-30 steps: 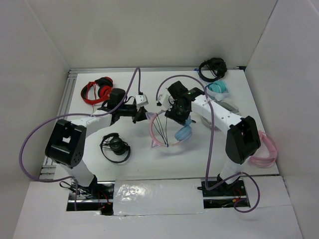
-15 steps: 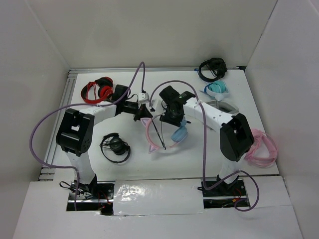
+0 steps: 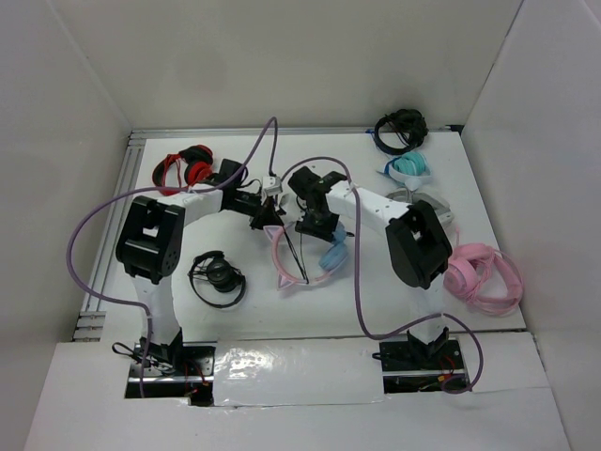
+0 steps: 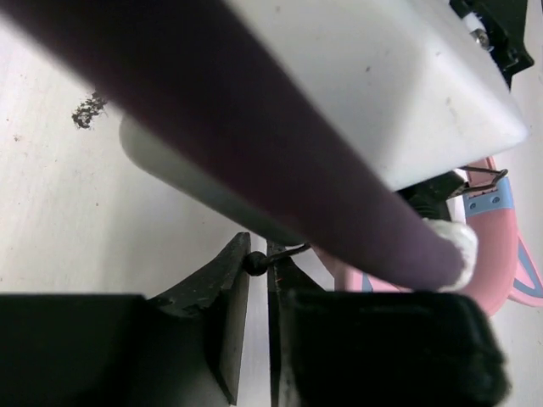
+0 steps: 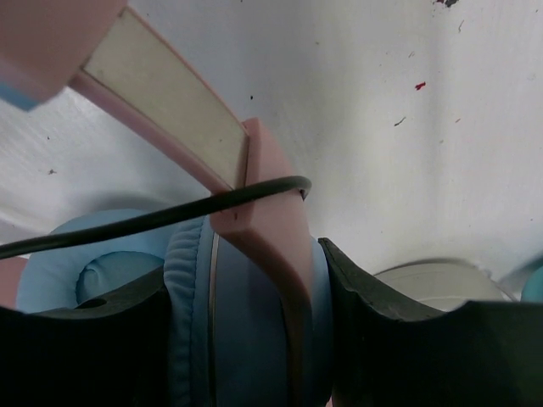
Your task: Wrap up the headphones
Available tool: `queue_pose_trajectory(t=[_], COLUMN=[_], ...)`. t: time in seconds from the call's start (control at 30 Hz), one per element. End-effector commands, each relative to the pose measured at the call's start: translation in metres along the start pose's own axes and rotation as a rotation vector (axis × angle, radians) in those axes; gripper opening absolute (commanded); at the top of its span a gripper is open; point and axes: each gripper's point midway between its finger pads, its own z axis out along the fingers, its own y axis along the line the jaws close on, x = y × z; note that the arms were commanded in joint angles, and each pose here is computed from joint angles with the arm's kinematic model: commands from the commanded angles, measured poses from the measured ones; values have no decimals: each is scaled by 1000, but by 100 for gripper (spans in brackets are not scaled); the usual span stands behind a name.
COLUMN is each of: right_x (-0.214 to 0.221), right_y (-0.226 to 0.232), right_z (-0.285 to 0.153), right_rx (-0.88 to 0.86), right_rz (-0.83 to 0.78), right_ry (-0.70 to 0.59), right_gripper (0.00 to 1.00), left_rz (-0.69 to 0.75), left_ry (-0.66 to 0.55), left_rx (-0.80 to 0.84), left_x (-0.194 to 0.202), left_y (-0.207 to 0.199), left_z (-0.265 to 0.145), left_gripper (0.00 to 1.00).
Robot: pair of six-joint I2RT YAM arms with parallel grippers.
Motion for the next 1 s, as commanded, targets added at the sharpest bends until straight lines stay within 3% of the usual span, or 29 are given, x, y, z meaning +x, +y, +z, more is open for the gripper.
queue_pose_trajectory(t=[0.0, 0.1, 0.17, 0.2, 0.23, 0.47, 0.63, 0.7, 0.73, 0.8, 0.97], right_x=[26, 28, 26, 26, 27, 28, 29, 30, 31, 31, 23], right_y=[27, 27, 26, 28, 28, 28, 25, 25, 25, 25, 25], right_z=[-9, -9, -9, -9, -7, -4, -4, -3, -3, -3, -8], right_rx=[-87, -70, -74, -78, -75, -72, -33, -27, -19, -15, -6], right_rz=[-92, -96, -93, -94, -93, -80, -61, -51, -52, -50, -47], right_ry=[141, 150, 152, 158, 165, 187, 210, 221, 227, 231, 187], right_gripper=[0, 0, 0, 0, 0, 1, 9, 17, 30, 45, 52], left_rz=[106, 89, 79, 84, 77, 72, 51, 34, 43, 43, 71], left_ry=[-61, -43, -37, -34, -30, -23, -74, -88, -95, -98, -118], left_rx=[-8, -25, -31, -33, -39, -116, -169, -190, -201, -215, -216], left_x=[-29, -25, -25, -26, -25, -28, -41, -44, -49, -53, -63], left_y=[17, 22, 24, 24, 25, 37, 46, 48, 49, 48, 39], left_z=[-8, -7, -7, -8, -8, -16, -36, -44, -46, -50, -56], left_gripper=[26, 33, 46, 93, 99, 99, 99, 99, 99, 99, 99])
